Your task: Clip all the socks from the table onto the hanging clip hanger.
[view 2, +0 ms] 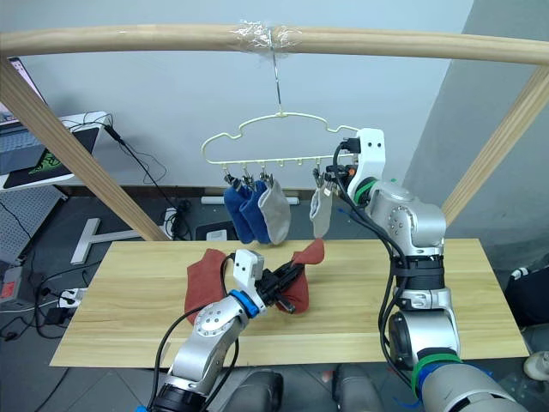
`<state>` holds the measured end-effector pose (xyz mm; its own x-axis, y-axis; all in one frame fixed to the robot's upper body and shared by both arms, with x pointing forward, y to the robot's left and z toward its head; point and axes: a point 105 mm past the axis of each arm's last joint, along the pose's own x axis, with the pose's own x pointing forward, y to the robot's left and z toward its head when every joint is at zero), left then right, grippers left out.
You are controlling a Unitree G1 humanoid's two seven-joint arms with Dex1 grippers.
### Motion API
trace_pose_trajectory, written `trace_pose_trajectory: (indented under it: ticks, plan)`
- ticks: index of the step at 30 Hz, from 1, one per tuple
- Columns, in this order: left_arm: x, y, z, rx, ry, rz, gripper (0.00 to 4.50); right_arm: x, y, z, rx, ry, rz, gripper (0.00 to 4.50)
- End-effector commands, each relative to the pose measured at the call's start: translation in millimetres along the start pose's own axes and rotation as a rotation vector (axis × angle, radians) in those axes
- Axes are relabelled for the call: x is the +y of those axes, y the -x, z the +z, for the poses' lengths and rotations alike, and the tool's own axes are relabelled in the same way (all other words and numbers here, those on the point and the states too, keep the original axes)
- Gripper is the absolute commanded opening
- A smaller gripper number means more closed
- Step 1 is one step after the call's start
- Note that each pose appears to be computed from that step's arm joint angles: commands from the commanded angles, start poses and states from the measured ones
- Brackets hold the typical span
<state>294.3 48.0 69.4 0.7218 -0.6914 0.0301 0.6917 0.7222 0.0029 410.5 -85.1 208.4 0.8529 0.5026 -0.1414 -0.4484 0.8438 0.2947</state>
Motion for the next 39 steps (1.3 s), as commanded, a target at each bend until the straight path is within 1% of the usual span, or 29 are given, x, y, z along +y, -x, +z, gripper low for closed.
trace_pose_trajectory:
  ticks: [1,5,8,13,18,22,34,39]
  plan:
    - [-5.8,-9.5,24.7,-0.106,-0.079,0.014,0.04,9.0,3.7,6.4,0.019,-0.065,0.036,0.0]
    - [0.4,-19.0,32.3,-0.138,-0.108,0.037,0.04,12.3,5.2,0.4,0.068,-0.105,0.053,0.0]
    - [7.3,-24.8,39.3,-0.161,-0.104,0.066,0.04,12.3,6.6,0.3,0.081,-0.128,0.051,0.0]
    - [11.9,-26.9,45.2,-0.191,-0.108,0.097,0.04,10.2,8.9,0.2,0.092,-0.138,0.046,0.0]
    - [14.6,-23.7,40.1,-0.184,-0.065,0.136,0.04,6.1,14.3,-0.2,0.101,-0.161,0.04,0.0]
    - [13.5,-24.2,37.7,-0.176,-0.064,0.127,0.04,7.6,17.2,-2.4,0.11,-0.195,0.043,0.0]
    - [8.9,-34.1,36.3,-0.18,-0.049,0.107,0.04,15.3,22.8,-3.0,0.118,-0.217,0.054,0.0]
    - [11.1,-37.7,46.2,-0.225,-0.041,0.13,0.04,16.2,23.9,-4.5,0.123,-0.223,0.054,0.0]
